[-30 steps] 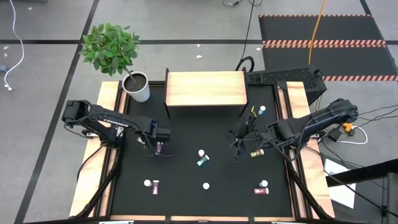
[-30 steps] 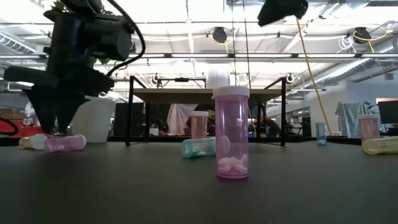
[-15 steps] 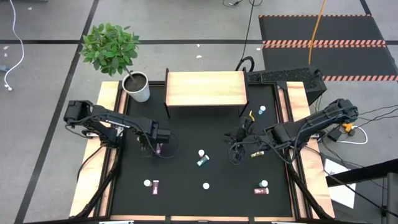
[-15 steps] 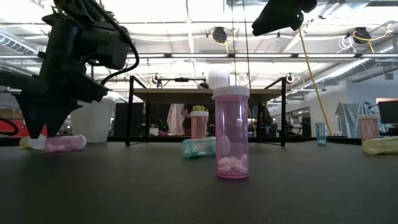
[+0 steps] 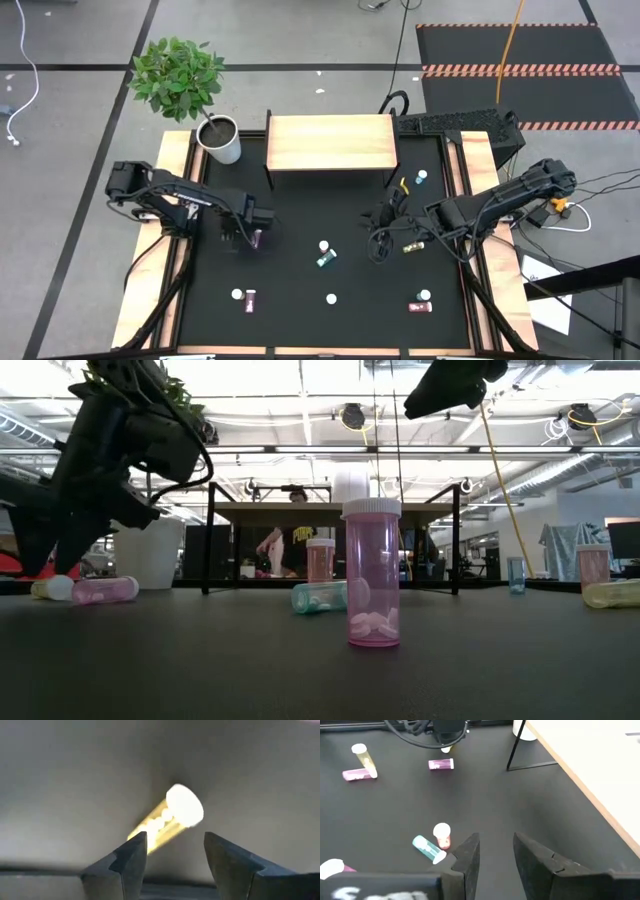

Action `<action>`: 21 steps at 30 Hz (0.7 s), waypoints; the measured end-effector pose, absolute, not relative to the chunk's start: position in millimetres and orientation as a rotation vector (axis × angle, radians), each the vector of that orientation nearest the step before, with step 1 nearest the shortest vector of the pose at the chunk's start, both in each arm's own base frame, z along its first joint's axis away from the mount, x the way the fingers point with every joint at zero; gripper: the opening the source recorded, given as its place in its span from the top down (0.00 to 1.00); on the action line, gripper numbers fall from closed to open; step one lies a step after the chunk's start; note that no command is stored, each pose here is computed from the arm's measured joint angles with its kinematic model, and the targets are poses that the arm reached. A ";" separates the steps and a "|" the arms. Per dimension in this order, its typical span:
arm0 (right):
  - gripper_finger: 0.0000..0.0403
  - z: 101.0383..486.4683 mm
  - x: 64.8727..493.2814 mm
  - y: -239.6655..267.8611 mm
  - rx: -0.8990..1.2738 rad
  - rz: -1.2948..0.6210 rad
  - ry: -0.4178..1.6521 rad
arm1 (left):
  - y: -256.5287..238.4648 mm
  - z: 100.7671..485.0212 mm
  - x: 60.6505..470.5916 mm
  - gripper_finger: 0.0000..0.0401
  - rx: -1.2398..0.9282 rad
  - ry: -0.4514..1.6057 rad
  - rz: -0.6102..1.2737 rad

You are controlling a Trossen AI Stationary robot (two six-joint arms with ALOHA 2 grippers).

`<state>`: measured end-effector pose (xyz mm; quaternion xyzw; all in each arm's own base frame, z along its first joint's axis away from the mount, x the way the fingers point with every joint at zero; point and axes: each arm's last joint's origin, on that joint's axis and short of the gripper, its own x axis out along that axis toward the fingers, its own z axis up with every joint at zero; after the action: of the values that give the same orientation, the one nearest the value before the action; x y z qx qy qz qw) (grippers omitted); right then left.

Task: Pick and place medicine bottles onto shelf by color
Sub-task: Put the top left yellow pill bottle on the shelf

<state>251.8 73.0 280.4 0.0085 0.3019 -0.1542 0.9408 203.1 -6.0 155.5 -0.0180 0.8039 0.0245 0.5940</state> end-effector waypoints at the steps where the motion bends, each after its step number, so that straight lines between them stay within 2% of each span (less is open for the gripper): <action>1: 0.72 280.4 251.8 73.0 0.013 -0.313 0.617 | -6.1 153.5 206.0 0.51 -0.039 1.847 0.052; 3: 0.72 280.4 251.8 73.0 0.007 -0.311 0.618 | -6.0 149.9 210.8 0.51 -0.010 1.816 0.025; 16: 0.72 278.2 248.4 77.2 -0.005 -0.294 0.646 | -4.4 117.7 220.0 0.51 -0.028 1.987 0.051; 21: 0.72 278.3 246.4 77.6 -0.004 -0.293 0.655 | -3.8 127.0 225.5 0.62 -0.054 1.933 0.093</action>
<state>246.4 77.6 278.3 -0.0019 0.3207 -0.1435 0.9363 225.5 -3.8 127.0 -0.0230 0.8224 0.0395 0.5671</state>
